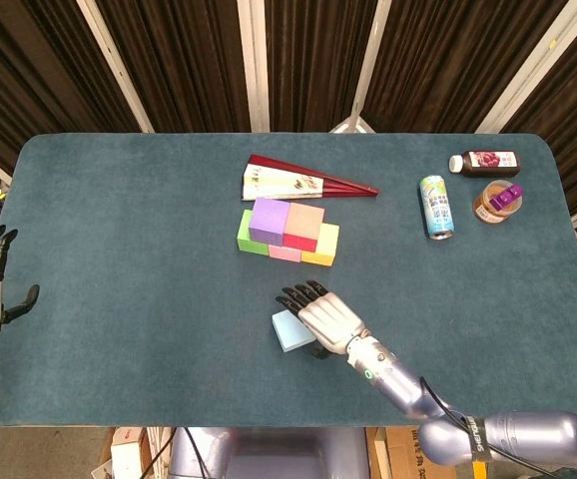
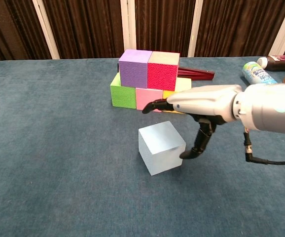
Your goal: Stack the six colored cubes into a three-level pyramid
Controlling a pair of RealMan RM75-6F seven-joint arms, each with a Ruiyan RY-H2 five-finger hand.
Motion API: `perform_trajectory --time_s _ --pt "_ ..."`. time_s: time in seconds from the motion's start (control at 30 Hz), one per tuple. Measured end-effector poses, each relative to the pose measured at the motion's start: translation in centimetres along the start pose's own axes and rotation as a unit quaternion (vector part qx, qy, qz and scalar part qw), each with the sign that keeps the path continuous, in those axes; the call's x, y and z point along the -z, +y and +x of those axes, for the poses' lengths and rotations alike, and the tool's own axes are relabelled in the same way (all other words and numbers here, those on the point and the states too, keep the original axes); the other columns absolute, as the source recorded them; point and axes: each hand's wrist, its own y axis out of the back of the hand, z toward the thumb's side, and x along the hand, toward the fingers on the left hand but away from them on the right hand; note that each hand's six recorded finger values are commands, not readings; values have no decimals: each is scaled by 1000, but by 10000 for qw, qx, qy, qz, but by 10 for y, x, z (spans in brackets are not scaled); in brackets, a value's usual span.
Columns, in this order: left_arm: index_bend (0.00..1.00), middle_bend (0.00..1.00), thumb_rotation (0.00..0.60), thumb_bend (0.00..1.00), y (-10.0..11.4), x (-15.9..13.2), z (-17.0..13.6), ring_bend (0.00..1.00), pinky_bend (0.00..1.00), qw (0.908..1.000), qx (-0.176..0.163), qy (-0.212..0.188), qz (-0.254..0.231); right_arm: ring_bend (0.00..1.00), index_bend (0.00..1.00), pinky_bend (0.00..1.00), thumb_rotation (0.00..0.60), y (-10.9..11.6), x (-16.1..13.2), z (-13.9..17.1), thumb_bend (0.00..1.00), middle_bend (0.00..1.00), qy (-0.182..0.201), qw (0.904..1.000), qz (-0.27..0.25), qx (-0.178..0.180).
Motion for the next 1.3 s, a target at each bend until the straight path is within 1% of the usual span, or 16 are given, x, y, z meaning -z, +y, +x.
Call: perform_trajectory --time_s 0.17,0.27,0.47,0.6,0.77,0.9,1.07,1.3 --pt "102 23 600 396 0 1 1 0 0 10000 -16 34 -28 0 58 0 600 10 -7 -5 276 93 -28 10000 70 62" --pt "103 23 600 396 0 1 1 0 0 10000 -14 35 -44 0 66 0 600 12 -11 -6 276 103 -17 9999 103 32" --pt "104 23 600 396 2 2 0 0 0 10000 -44 61 -62 0 73 0 600 8 -14 -10 276 111 -58 9997 174 -148" --pt "107 20 600 396 1 2 0 0 0 10000 -20 69 -62 1 129 0 600 4 -15 -11 276 153 -102 9995 203 -239" --pt "109 17 600 396 0 2 0 0 0 9999 8 96 -58 12 182 0 600 2 -18 -16 276 196 -77 9997 145 -186" --pt "113 14 600 396 0 4 0 0 0 9999 30 131 -59 32 220 0 600 -2 -20 -21 276 227 -62 9995 192 -223" --pt "118 11 600 396 0 5 1 0 0 9998 40 173 -57 52 228 0 600 -3 -21 -24 276 250 -76 9996 153 -215" --pt "128 10 600 396 0 6 2 0 0 9998 38 188 -61 54 232 0 600 -2 -18 -28 276 252 -143 9996 184 -170"
